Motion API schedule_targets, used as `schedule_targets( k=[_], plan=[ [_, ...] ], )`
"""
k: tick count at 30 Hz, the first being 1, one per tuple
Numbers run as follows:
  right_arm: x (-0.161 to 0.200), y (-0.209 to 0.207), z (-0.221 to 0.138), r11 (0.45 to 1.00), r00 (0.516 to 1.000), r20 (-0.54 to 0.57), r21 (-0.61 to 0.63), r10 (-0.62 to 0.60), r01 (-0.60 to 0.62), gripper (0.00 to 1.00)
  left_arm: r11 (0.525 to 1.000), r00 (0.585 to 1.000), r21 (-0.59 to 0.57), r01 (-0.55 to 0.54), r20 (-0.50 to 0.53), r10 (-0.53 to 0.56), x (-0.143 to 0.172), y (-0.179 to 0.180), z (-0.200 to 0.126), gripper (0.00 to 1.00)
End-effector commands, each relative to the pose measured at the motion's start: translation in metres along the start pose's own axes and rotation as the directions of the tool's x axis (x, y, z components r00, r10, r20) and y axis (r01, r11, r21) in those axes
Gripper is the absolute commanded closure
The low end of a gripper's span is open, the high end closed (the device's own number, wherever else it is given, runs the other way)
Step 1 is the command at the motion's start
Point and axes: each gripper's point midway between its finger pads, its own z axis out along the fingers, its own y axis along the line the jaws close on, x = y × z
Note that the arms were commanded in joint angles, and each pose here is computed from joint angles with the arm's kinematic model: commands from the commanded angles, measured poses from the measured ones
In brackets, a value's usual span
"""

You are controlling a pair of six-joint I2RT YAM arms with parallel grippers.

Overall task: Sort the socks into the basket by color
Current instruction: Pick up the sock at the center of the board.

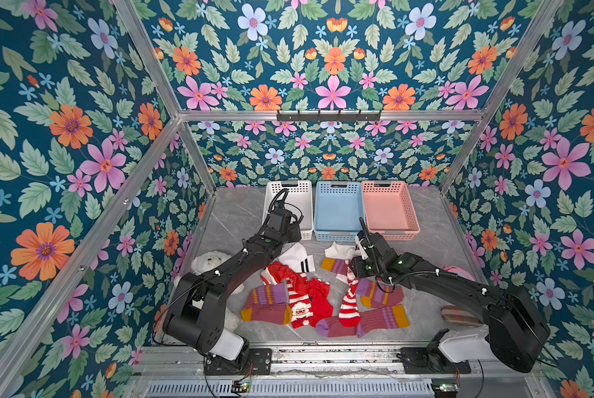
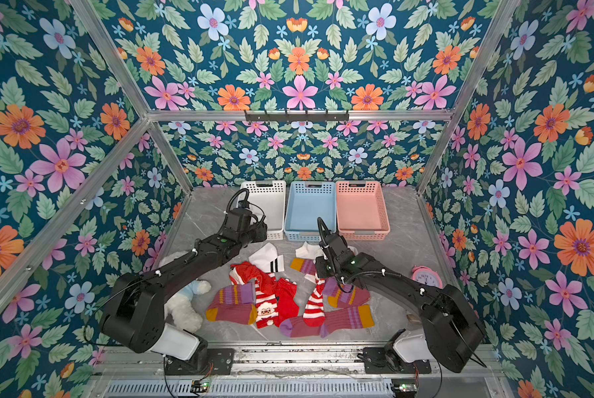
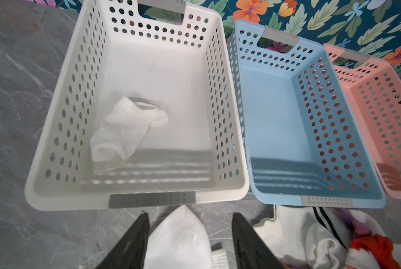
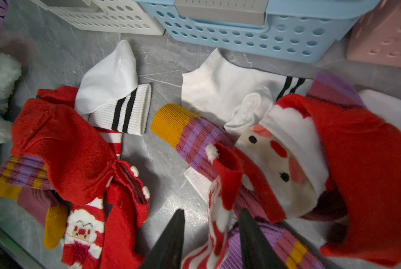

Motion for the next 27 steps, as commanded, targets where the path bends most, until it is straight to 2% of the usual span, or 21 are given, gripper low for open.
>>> schedule_targets(
  k=[1,6,14,19,27],
  plan=[
    [-0.005,0.000,0.002,1.000,1.000,0.018,0.006,0.023,-0.023,0.62,1.000,0.999,0.010,0.018,0.033,-0.018,-0.007,-0.004,-0.002,0.40],
    [-0.004,-0.002,0.005,0.999,0.999,0.015,0.018,0.029,-0.030,0.72,1.000,0.999,0.014,0.014,0.032,-0.015,-0.006,-0.006,-0.002,0.40],
    [-0.011,0.001,-0.002,0.999,0.999,0.038,0.006,0.032,-0.032,1.00,1.000,0.999,0.021,0.012,0.042,-0.013,-0.008,-0.009,-0.007,0.39],
    [-0.032,0.010,-0.029,1.000,0.994,0.104,-0.020,0.012,-0.010,1.00,1.000,0.999,0.019,0.011,0.048,-0.012,-0.009,-0.009,-0.011,0.38],
    [-0.084,0.017,-0.097,0.999,0.949,0.313,-0.033,-0.025,0.038,1.00,1.000,0.998,0.026,0.017,0.054,-0.019,-0.008,-0.011,-0.015,0.37]
  ],
)
